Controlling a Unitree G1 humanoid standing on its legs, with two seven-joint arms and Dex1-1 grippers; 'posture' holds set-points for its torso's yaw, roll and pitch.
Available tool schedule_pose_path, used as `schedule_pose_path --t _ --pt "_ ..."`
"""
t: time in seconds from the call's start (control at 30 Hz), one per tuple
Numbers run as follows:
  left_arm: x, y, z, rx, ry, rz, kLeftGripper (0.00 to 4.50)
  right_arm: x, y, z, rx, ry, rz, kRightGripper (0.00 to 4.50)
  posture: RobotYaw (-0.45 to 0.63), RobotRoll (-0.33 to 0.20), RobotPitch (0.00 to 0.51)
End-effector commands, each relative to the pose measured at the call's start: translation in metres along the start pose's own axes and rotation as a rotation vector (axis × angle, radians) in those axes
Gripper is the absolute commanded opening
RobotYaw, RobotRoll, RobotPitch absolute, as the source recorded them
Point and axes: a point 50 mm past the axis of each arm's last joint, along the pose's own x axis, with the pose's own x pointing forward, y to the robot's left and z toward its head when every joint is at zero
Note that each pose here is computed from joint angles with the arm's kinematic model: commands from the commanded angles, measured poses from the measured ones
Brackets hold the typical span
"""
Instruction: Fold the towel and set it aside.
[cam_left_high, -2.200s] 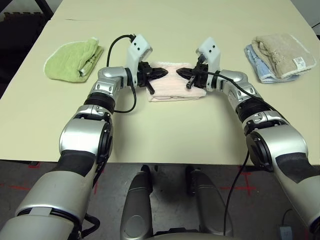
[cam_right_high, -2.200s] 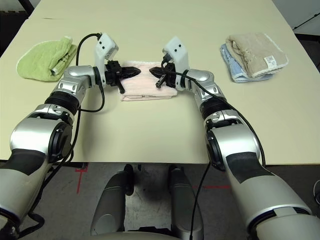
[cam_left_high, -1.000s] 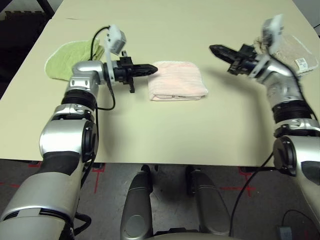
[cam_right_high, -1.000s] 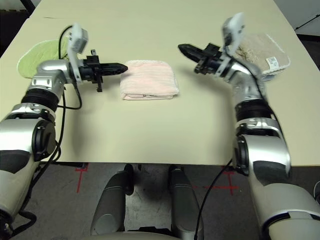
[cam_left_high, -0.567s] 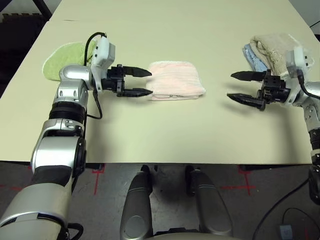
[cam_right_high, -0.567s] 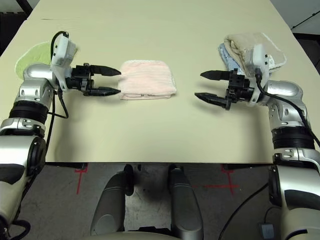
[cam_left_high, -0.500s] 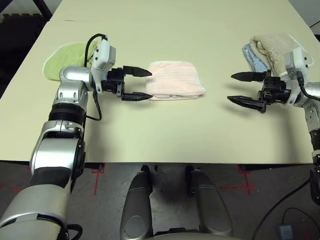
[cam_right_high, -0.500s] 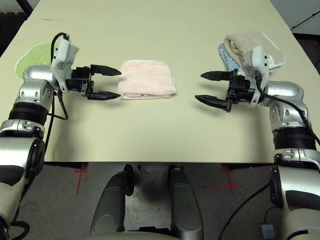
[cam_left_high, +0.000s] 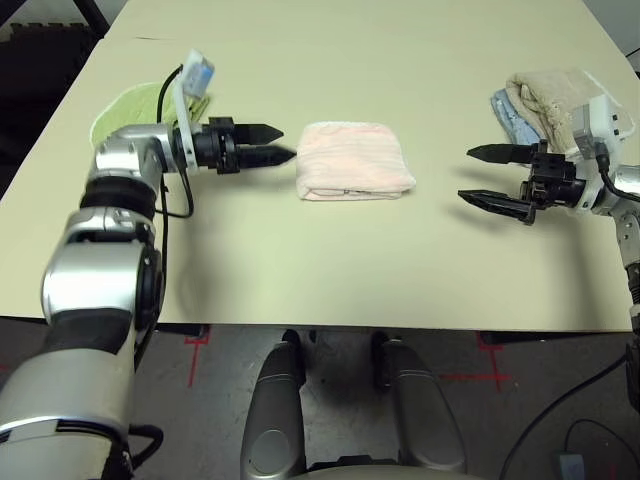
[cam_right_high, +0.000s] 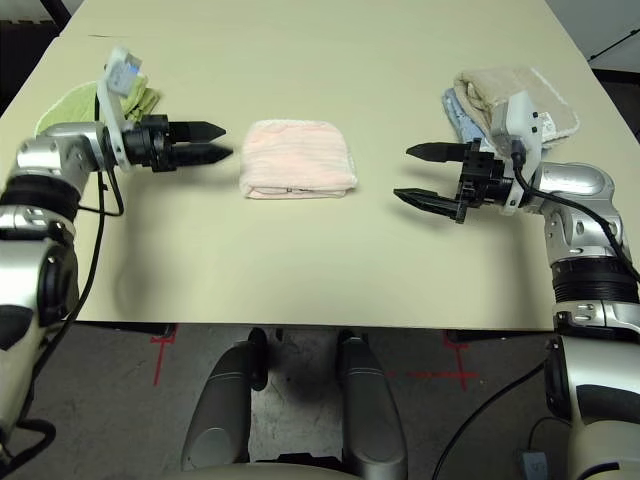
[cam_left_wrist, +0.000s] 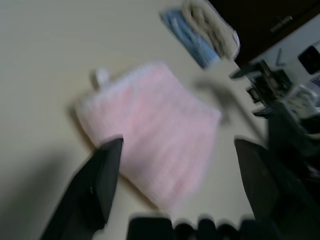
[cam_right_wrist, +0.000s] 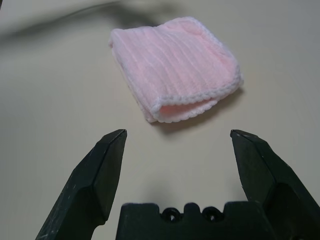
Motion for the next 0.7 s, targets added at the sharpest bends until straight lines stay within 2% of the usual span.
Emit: schedule_pose_path --t 0.03,0.27,0.57,0.7 --pt "0.004 -0.001 -0.011 -0.177 0.052 0.005 4.49 -0.005 0.003 0.001 -0.002 0.004 -0.006 4.5 -0.08 0.0 0.252" --pt "0.005 0.001 -0.025 -0.316 0.139 0.044 4.49 -0.009 0.005 0.005 -0.005 0.001 -0.022 4.5 -0.1 0.0 0.254" --pt "-0.005 0.011 -0.036 -0.359 0.147 0.142 4.49 -0.009 0.01 0.005 0.002 0.002 -0.018 4.5 -0.11 0.0 0.263" --pt "0.0 0.012 -0.039 -0.362 0.149 0.143 4.49 -0.008 0.011 0.005 0.002 0.002 -0.02 4.5 -0.11 0.0 0.267"
